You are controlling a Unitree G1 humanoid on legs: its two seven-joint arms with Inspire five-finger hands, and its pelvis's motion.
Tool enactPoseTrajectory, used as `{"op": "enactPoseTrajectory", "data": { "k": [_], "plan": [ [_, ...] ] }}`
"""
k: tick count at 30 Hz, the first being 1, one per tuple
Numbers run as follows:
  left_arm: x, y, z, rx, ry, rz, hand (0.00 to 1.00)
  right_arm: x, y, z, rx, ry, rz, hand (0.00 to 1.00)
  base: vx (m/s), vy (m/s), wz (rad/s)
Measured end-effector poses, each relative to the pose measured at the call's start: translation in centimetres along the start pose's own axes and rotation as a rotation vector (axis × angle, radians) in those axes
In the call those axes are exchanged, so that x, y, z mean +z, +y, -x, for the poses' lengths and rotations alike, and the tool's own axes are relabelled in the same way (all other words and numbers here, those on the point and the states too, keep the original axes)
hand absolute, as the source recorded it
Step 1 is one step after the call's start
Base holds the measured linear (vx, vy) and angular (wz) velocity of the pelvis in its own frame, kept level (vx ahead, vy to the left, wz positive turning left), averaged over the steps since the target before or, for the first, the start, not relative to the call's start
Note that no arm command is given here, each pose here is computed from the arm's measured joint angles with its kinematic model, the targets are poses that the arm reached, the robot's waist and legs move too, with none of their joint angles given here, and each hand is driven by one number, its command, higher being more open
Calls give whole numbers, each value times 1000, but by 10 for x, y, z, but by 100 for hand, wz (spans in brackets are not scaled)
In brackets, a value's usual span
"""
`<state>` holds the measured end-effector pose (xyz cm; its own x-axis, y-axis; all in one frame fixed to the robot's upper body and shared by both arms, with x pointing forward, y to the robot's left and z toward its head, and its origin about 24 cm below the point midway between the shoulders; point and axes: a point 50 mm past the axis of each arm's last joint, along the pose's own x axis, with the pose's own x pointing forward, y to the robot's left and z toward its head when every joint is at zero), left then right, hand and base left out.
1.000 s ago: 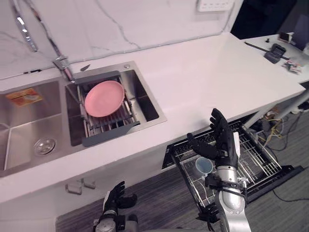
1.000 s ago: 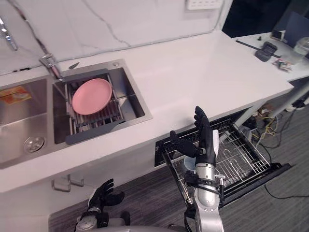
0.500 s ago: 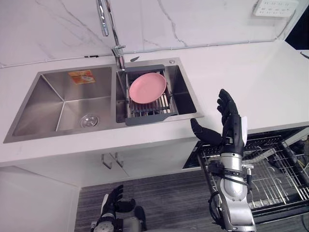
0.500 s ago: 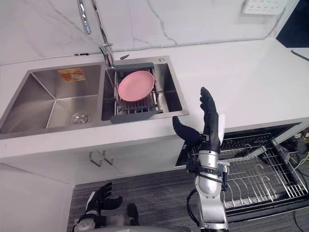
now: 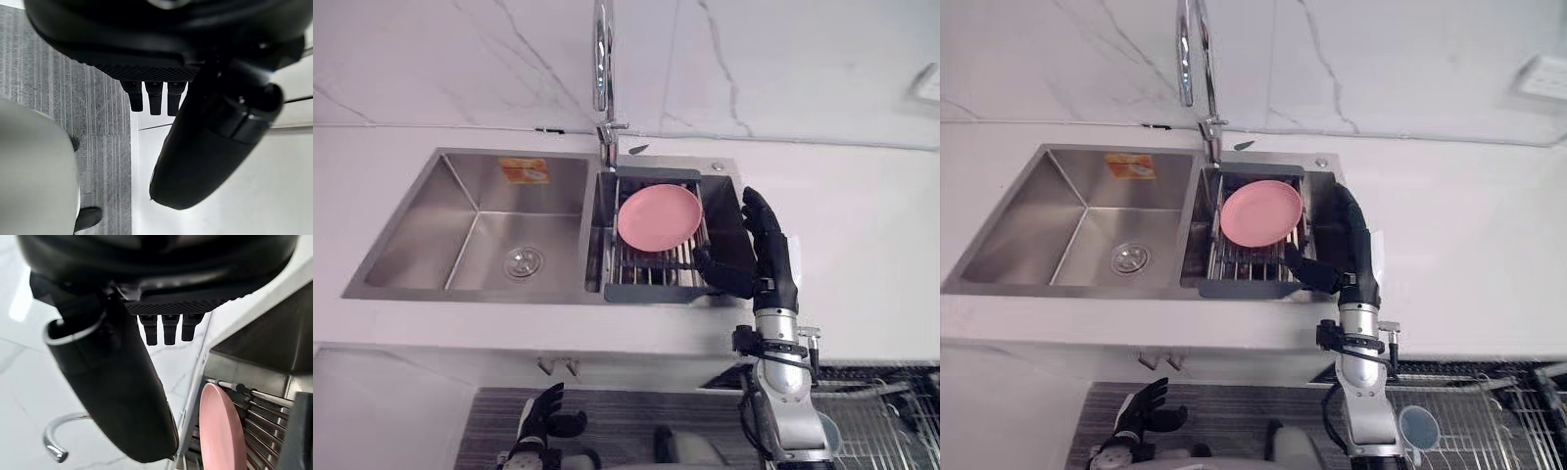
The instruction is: Walk over to the sink, pick up the cup, carry it to the dishwasher, place the cup inside the dishwasher, then close the dishwasher door
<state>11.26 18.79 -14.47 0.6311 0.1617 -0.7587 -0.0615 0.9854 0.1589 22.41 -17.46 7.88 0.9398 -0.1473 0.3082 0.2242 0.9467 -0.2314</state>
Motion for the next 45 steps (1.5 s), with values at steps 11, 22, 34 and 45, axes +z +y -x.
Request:
{"op": "enactPoseTrajectory", "data": {
  "k": [11, 22, 34, 45],
  "plan": [
    [3, -3, -1, -17, -12, -23, 90, 0, -10, 8, -23, 8, 20, 90, 117, 7, 8],
    [2, -7, -1, -25, -6, -32, 90, -14, -9, 11, 1, 67, 63, 90, 4, 25, -9],
    [-7, -5, 0, 0, 37, 5, 90, -37, -6, 18, 30, 175, 122, 90, -7, 1, -1],
    [-13, 1, 1, 46, 69, 88, 90, -42, -6, 20, 28, 201, 248, 90, -83, 2, 4]
  ]
}}
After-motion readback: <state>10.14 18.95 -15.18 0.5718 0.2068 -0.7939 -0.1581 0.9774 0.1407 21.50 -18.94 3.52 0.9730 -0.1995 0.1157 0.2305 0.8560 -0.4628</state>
